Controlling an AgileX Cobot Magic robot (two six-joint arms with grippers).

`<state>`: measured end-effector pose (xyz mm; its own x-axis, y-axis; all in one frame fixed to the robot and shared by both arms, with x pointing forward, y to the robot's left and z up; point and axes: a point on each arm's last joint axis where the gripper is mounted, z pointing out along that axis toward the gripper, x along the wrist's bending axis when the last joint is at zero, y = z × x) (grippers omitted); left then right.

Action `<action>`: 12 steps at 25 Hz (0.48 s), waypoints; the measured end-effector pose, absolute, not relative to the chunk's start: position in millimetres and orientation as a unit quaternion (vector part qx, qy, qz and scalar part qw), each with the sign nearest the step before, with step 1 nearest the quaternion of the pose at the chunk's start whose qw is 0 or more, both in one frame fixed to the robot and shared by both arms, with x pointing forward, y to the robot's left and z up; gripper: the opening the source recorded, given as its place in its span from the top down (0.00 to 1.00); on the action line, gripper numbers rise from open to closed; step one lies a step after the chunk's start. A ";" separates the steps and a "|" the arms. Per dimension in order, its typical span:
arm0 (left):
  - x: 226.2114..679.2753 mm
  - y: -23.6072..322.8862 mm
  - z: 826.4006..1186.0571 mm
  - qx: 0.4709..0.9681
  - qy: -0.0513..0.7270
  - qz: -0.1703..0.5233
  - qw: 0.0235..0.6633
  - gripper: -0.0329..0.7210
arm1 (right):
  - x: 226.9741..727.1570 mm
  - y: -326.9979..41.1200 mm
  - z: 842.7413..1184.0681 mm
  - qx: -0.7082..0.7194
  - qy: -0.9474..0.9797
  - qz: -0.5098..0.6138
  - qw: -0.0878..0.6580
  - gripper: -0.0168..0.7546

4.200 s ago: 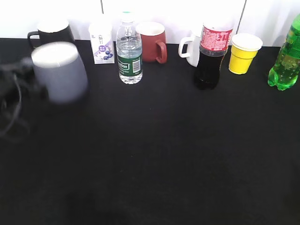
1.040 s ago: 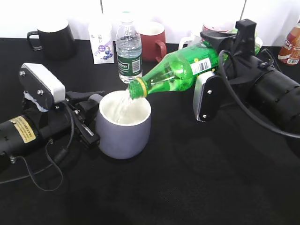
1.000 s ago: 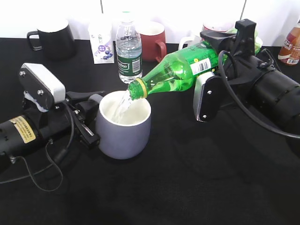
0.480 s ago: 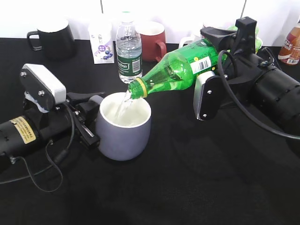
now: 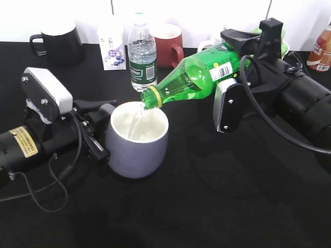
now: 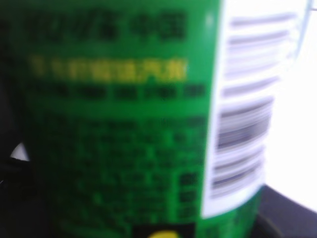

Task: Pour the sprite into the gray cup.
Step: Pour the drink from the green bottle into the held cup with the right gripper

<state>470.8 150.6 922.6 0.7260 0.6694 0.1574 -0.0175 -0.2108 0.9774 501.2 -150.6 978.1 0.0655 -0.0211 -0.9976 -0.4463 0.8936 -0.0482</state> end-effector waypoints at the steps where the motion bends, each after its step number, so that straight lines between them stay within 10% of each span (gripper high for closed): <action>1: 470.5 150.3 922.1 0.723 0.224 0.291 0.584 0.88 | 501.2 -150.5 978.1 -0.176 0.667 0.150 0.709 0.43; 12: 472.3 152.1 922.2 0.718 0.237 0.297 0.582 0.88 | 501.1 -150.4 978.4 -0.087 0.683 0.243 0.684 0.43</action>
